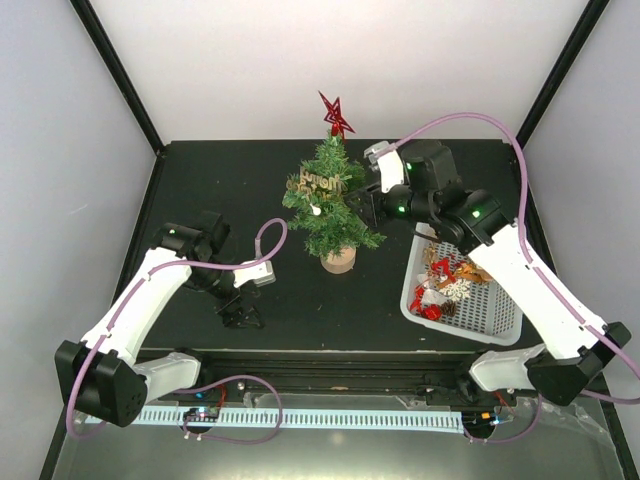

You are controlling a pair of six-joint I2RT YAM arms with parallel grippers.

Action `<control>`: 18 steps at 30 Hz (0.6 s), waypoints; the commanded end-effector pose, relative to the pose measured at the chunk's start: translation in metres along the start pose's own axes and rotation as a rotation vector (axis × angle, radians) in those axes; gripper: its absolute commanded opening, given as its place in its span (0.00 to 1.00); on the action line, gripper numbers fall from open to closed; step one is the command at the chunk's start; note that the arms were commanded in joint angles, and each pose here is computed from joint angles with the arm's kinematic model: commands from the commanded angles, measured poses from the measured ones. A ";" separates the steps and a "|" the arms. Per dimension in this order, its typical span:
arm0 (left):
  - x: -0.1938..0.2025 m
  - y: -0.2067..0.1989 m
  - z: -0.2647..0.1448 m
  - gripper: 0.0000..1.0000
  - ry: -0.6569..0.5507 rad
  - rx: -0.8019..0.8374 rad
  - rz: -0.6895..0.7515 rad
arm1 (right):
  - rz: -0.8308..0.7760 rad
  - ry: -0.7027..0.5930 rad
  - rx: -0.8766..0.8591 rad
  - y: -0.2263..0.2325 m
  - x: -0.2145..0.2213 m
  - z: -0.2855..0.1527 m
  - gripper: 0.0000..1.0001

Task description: Decorate the small christmas tree

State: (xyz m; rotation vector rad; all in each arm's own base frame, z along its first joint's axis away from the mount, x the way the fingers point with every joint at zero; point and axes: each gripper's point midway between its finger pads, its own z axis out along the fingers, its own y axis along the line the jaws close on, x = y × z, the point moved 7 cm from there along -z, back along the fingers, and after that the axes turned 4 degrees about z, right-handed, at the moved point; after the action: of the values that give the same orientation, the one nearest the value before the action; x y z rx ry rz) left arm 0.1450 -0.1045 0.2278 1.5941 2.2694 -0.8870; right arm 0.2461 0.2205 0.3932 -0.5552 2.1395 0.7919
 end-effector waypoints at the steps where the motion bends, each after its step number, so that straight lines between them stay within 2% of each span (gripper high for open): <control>1: -0.001 0.000 0.000 0.99 -0.023 0.017 0.006 | 0.001 -0.034 0.034 -0.001 0.000 -0.022 0.42; 8: -0.001 0.001 -0.001 0.99 -0.025 0.012 0.003 | 0.077 -0.062 0.235 -0.021 0.021 -0.054 0.44; 13: 0.001 0.007 -0.003 0.99 -0.030 0.001 -0.034 | 0.246 0.039 0.414 -0.051 0.046 -0.064 0.40; 18: 0.008 0.021 -0.009 0.99 -0.046 -0.024 -0.119 | 0.420 0.146 0.529 -0.086 0.080 -0.061 0.40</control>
State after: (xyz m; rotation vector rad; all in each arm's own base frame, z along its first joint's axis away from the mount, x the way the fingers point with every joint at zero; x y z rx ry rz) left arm 0.1543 -0.0948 0.2239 1.5034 2.3318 -0.8912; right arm 0.2212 0.1340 0.3683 -0.1021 2.3418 0.4912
